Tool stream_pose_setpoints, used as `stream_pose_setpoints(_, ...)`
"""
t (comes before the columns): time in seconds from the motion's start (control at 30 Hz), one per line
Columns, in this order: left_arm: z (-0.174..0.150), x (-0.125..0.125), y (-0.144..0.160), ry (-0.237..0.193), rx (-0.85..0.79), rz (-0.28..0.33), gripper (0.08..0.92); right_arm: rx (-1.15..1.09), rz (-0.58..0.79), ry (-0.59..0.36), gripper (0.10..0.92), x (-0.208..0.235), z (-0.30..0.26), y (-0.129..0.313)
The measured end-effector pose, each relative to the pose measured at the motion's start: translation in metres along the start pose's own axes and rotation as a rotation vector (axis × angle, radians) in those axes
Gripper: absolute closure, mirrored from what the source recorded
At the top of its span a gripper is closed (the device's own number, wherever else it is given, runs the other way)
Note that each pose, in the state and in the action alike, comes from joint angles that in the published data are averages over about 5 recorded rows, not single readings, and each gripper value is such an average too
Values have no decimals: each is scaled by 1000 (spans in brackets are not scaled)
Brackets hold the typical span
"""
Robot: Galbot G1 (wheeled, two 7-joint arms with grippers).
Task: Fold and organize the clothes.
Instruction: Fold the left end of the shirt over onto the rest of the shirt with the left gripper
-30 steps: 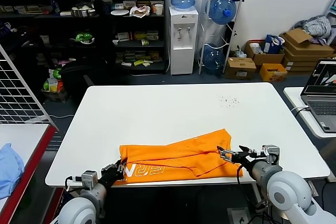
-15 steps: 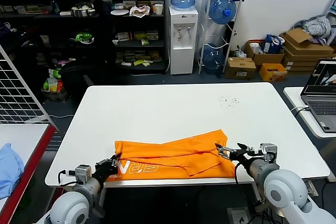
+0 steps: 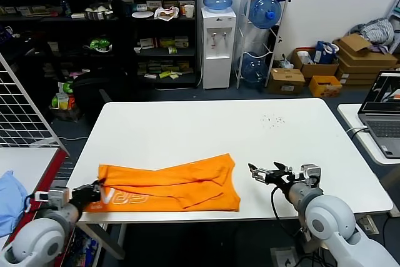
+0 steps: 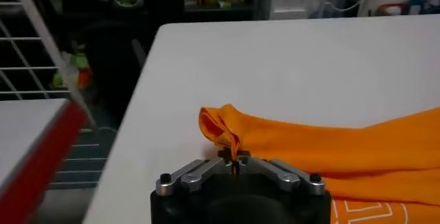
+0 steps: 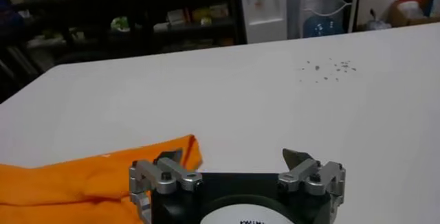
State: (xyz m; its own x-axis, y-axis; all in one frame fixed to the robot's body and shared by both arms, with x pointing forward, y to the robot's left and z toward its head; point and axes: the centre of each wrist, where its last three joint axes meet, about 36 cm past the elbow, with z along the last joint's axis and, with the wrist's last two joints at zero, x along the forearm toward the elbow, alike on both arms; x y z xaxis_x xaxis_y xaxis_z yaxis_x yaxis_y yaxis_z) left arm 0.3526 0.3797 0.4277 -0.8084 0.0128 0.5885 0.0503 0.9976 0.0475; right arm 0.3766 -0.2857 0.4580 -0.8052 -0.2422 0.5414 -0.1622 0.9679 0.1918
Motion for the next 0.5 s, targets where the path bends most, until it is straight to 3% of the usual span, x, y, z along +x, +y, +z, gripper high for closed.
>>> stream_pose_setpoints(0.27, -25, 6, 56, -8, -32, -113, 885, 8, -18, -15, 101, -5, 4, 0)
stream_pose_setpoints(0.5, -44, 8, 65, -18, -30, -139, 885, 15, -13, -25, 101, -5, 6, 3)
